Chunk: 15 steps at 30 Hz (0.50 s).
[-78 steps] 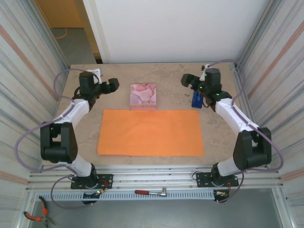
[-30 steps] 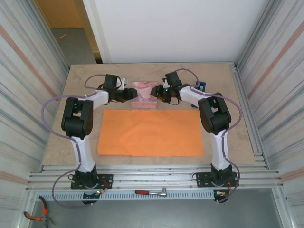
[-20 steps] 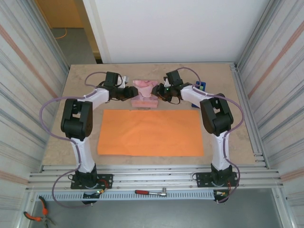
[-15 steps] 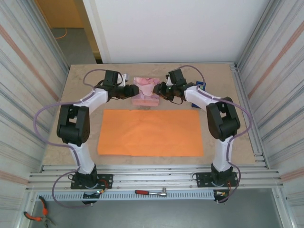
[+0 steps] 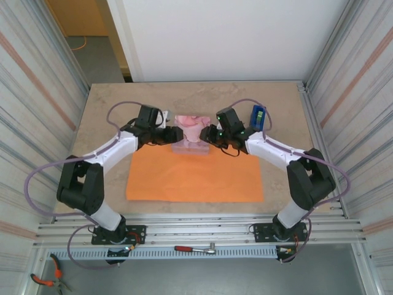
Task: Wrap the gift box in paper
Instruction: Place the gift box on the wrapping paper.
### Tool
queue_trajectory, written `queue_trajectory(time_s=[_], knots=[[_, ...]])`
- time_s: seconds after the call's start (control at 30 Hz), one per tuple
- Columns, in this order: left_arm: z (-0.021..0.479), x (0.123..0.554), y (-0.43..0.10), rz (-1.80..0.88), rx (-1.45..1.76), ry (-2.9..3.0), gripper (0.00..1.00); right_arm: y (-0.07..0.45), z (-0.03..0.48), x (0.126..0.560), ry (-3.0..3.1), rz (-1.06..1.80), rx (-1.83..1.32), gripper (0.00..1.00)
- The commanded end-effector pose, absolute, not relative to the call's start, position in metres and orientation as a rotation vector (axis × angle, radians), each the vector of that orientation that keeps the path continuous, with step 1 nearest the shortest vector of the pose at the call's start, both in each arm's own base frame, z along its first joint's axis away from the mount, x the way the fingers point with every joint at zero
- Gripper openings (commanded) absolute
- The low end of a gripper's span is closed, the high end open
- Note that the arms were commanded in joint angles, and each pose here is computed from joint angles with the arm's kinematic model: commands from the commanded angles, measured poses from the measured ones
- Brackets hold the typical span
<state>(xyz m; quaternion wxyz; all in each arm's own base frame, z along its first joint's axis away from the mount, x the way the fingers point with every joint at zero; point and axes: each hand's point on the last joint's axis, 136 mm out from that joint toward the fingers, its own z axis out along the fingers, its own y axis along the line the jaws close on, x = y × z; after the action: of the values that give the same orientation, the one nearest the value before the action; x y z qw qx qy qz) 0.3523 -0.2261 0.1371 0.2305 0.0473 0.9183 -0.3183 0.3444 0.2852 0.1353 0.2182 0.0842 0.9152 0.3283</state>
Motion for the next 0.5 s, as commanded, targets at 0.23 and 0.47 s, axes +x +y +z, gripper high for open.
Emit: queue_trajectory(time_s=[0.23, 0.47], knots=[[0.154, 0.273, -0.282, -1.123, 0.365, 2.451, 0.57, 0.311, 0.113, 0.264, 2.595, 0.93, 0.136, 0.38], [0.107, 0.259, -0.274, -1.046, 0.313, 2.546, 0.57, 0.302, 0.078, 0.257, 2.649, 0.868, 0.201, 0.37]])
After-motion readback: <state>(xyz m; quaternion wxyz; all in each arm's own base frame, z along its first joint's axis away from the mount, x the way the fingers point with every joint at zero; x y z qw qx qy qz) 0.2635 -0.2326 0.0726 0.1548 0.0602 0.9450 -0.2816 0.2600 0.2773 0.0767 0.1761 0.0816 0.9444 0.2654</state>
